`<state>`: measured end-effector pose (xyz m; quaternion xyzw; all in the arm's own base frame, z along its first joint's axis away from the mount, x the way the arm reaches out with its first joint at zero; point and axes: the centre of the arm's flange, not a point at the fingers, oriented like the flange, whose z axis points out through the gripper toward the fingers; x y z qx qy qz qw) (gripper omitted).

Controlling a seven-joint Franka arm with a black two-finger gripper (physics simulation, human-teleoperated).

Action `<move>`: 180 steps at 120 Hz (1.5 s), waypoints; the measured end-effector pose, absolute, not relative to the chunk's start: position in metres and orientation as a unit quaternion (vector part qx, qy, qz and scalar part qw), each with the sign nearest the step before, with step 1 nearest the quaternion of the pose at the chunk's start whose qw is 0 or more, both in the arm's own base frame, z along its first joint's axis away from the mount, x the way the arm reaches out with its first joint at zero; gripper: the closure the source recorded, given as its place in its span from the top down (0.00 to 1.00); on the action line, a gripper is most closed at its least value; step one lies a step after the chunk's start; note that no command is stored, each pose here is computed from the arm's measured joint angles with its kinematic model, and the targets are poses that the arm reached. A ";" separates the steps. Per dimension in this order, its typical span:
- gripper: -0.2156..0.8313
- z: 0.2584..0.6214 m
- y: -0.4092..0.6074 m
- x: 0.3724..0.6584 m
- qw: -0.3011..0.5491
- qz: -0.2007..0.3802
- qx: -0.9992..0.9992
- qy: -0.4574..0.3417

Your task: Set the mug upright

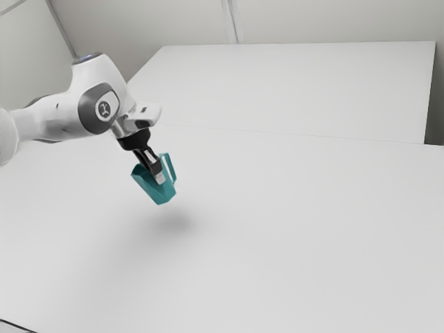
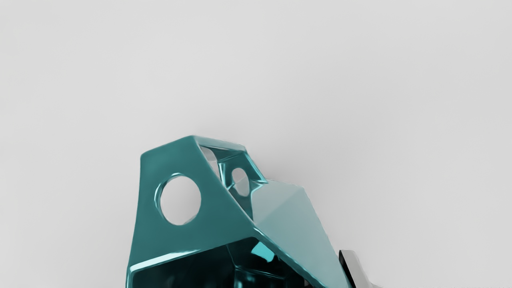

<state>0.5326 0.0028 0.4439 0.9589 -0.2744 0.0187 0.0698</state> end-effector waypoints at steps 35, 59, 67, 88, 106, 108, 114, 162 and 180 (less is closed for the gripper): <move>0.04 0.411 -0.032 0.547 -0.002 0.008 0.975 -0.221; 0.04 0.374 -0.030 0.555 -0.022 -0.013 0.985 -0.171; 0.04 0.366 -0.025 0.556 -0.026 -0.018 0.988 -0.153; 0.04 0.350 -0.026 0.558 -0.030 -0.026 0.992 -0.121; 0.07 0.344 -0.028 0.559 -0.032 -0.029 0.994 -0.099; 0.08 0.343 -0.028 0.559 -0.032 -0.029 0.994 -0.097; 0.18 0.343 -0.028 0.559 -0.030 -0.029 0.995 -0.091; 0.70 0.412 -0.042 0.550 -0.020 0.015 0.997 -0.073; 0.75 0.489 -0.052 0.567 -0.003 0.049 0.996 -0.073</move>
